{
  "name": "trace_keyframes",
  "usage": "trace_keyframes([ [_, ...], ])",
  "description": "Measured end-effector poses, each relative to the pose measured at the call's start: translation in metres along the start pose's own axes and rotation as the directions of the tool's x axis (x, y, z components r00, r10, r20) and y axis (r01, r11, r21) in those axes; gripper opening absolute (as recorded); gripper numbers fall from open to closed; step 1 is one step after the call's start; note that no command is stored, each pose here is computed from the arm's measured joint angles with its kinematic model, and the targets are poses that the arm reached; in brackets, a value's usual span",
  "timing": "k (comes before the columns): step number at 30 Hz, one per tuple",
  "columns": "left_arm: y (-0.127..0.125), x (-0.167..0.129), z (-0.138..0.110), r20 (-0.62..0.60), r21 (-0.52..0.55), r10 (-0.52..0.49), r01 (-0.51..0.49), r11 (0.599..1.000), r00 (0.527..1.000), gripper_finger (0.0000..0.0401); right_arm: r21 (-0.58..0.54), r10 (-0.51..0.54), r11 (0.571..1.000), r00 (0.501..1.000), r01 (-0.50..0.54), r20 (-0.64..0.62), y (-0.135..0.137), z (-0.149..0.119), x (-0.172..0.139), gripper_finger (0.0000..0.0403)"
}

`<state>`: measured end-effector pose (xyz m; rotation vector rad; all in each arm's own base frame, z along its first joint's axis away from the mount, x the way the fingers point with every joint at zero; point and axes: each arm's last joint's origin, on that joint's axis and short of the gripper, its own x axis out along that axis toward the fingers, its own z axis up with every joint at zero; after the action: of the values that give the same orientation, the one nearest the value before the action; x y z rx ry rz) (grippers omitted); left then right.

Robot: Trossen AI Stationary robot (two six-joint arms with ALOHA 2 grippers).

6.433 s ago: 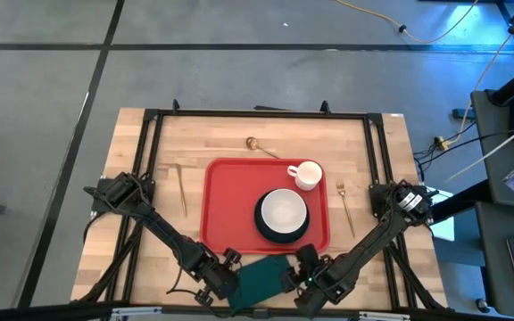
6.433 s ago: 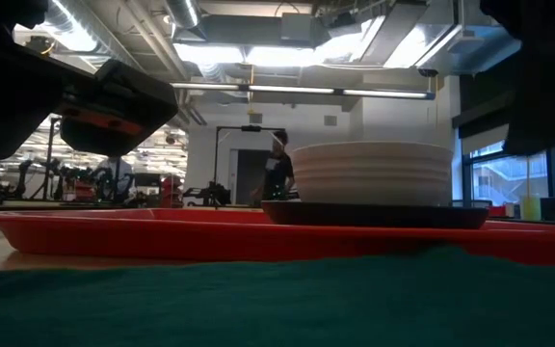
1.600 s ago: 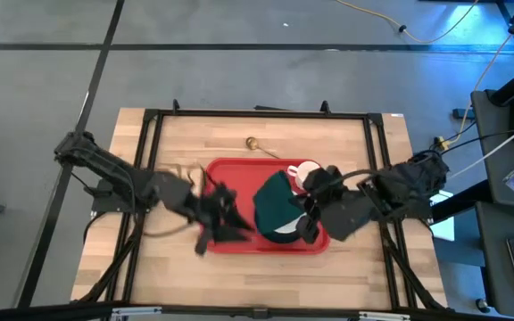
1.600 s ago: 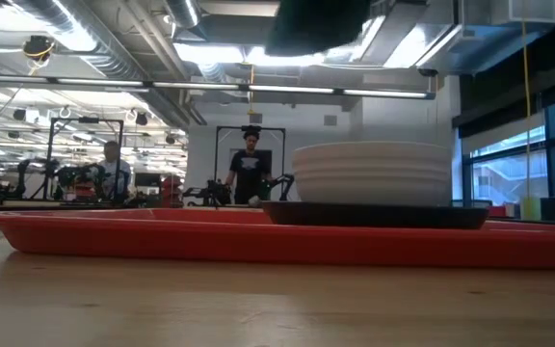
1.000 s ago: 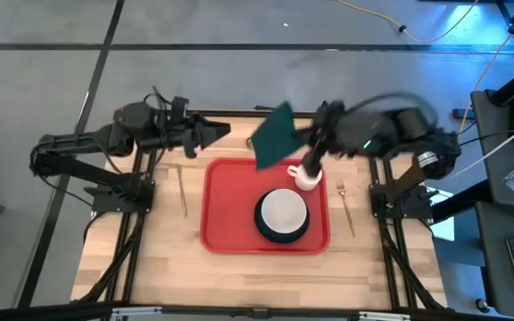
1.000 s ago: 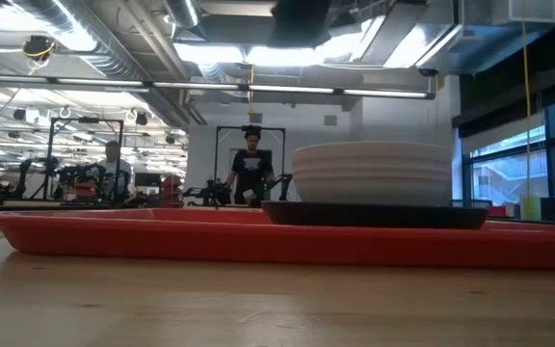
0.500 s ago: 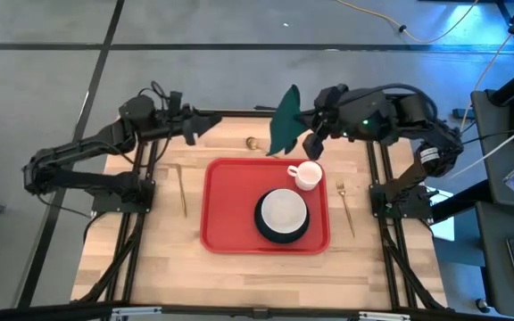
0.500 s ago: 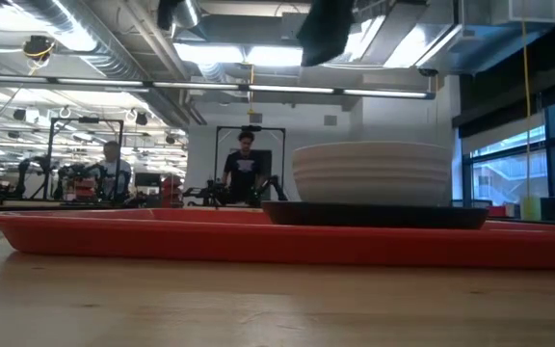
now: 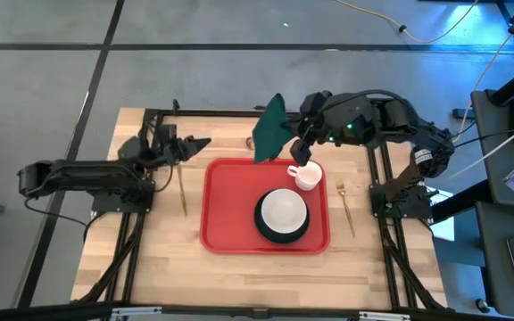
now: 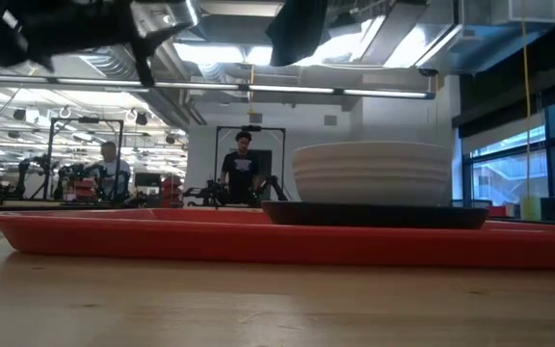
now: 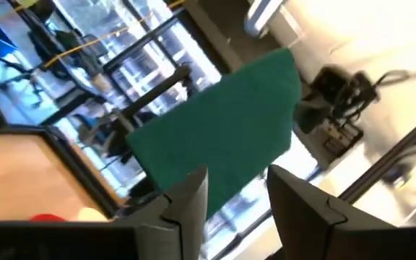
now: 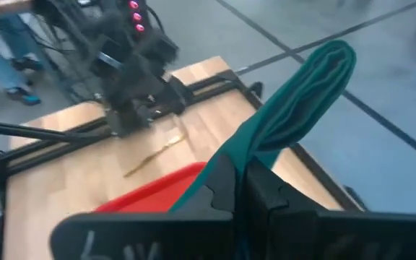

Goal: Set up tray
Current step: Put the dark green napkin on the orange tray to the left of the black plate

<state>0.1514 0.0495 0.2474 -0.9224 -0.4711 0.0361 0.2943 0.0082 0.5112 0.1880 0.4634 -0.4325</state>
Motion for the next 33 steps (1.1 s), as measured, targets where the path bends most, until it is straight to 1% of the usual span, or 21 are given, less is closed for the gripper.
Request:
trace_keyframes([
  [2,0.009,-0.009,-0.008,0.021,-0.044,-0.006,0.006,0.999,1.000,0.0138,0.004,0.023,1.000,1.000,-0.023,0.001,0.003,0.001,0.004,0.0002],
  [5,0.017,-0.016,-0.018,0.015,-0.089,0.010,-0.008,0.996,1.000,0.0138,0.014,0.057,0.998,0.998,-0.058,0.016,0.008,0.003,0.012,0.0002],
  [9,0.016,-0.015,-0.025,-0.004,-0.103,0.007,-0.007,0.995,1.000,0.0139,-0.007,0.093,0.996,0.996,-0.093,0.010,0.017,0.002,0.028,0.0002],
  [12,0.012,-0.012,-0.030,-0.029,-0.119,-0.004,0.000,0.993,1.000,0.0139,-0.029,0.096,0.995,0.995,-0.095,0.020,0.024,0.002,0.043,0.0002],
  [15,0.013,-0.011,-0.038,-0.054,-0.145,0.016,-0.023,0.989,0.998,0.0139,-0.048,0.108,0.993,0.993,-0.105,0.048,0.028,0.004,0.050,0.0002],
  [20,0.013,-0.010,-0.050,-0.101,-0.175,0.037,-0.054,0.983,0.994,0.0139,-0.052,0.151,0.988,0.984,-0.147,0.099,0.031,0.009,0.051,0.0003],
  [22,0.013,-0.010,-0.053,-0.099,-0.174,0.051,-0.067,0.983,0.994,0.0139,-0.050,0.163,0.986,0.980,-0.158,0.114,0.032,0.011,0.050,0.0003],
  [25,0.013,-0.010,-0.055,-0.084,-0.161,0.068,-0.081,0.984,0.994,0.0140,-0.049,0.214,0.977,0.969,-0.209,0.125,0.034,0.013,0.050,0.0003],
  [27,0.011,-0.009,-0.054,-0.071,-0.158,0.047,-0.058,0.986,0.996,0.0145,-0.049,0.230,0.973,0.965,-0.225,0.129,0.034,0.014,0.050,0.0003],
  [29,0.007,-0.009,-0.052,-0.054,-0.162,-0.005,-0.004,0.987,0.999,0.0154,-0.050,0.231,0.973,0.965,-0.226,0.127,0.035,0.013,0.050,0.0003],
  [33,0.001,-0.009,-0.048,-0.029,-0.115,-0.082,0.078,0.990,0.996,0.0177,-0.049,0.233,0.972,0.964,-0.228,0.132,0.035,0.014,0.049,0.0003],
])
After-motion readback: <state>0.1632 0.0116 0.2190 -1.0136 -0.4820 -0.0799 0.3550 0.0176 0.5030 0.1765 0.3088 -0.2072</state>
